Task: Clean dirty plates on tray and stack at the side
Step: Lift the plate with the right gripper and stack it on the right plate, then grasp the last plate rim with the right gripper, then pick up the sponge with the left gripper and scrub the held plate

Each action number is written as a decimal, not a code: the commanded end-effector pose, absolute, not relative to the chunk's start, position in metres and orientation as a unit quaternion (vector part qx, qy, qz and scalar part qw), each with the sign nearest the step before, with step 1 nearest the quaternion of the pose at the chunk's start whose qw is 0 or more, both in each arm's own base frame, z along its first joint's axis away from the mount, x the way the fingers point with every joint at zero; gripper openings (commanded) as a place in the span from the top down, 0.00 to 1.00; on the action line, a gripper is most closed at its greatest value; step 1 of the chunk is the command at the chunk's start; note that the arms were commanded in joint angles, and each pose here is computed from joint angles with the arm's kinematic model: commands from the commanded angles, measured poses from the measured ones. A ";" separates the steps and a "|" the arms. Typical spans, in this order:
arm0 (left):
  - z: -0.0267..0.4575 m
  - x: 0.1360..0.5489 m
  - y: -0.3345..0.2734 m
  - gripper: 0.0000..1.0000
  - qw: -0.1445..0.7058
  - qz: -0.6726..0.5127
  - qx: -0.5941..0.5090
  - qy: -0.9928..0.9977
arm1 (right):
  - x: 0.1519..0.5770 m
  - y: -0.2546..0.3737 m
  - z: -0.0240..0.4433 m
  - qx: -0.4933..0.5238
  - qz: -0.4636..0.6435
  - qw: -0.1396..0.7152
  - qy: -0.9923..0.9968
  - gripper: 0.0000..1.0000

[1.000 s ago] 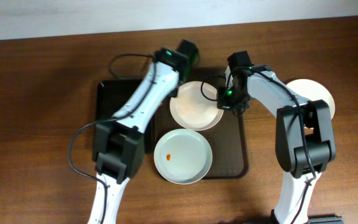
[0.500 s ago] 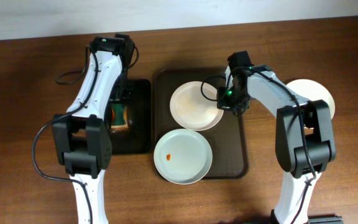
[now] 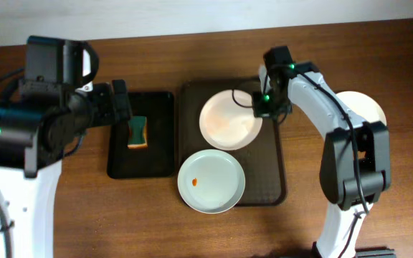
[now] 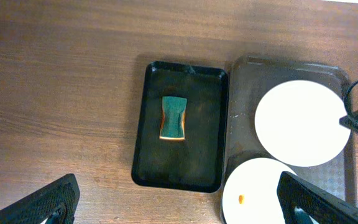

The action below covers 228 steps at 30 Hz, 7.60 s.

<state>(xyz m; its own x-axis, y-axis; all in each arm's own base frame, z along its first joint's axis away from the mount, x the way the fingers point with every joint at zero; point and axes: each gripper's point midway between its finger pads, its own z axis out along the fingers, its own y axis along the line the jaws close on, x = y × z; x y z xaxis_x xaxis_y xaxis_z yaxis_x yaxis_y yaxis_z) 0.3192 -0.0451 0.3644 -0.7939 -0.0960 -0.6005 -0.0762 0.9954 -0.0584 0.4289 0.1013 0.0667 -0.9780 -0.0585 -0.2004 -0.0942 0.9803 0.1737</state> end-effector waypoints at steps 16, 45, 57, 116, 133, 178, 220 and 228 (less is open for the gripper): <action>0.390 0.294 -0.037 0.00 0.358 -0.022 -0.049 0.932 | 0.435 0.285 0.221 -0.171 -0.203 0.467 0.844 0.96; 0.390 0.294 -0.037 0.00 0.358 -0.022 -0.049 0.932 | 0.410 0.252 0.199 -0.071 -0.126 0.386 0.911 0.96; 0.390 0.294 -0.037 0.00 0.358 -0.022 -0.049 0.932 | 0.404 -0.120 0.132 0.371 0.018 0.120 0.921 0.96; 0.390 0.294 -0.037 0.00 0.358 -0.022 -0.049 0.932 | 0.259 0.134 0.019 -0.096 0.118 -0.042 0.988 0.67; 0.393 0.298 -0.058 0.00 0.360 -0.076 -0.029 0.930 | 0.370 0.073 0.033 0.096 0.058 0.152 0.982 0.96; 0.009 0.399 -0.033 0.46 0.073 0.016 -0.067 0.995 | 0.344 0.070 0.026 0.001 0.040 0.103 0.994 0.46; 0.154 0.422 -0.152 1.00 0.173 -0.141 0.038 0.974 | 0.374 0.069 0.025 0.020 0.034 0.157 0.987 0.66; 0.121 0.423 -0.246 1.00 0.179 -0.177 0.085 0.964 | 0.362 0.075 -0.002 0.053 0.051 0.110 0.991 0.96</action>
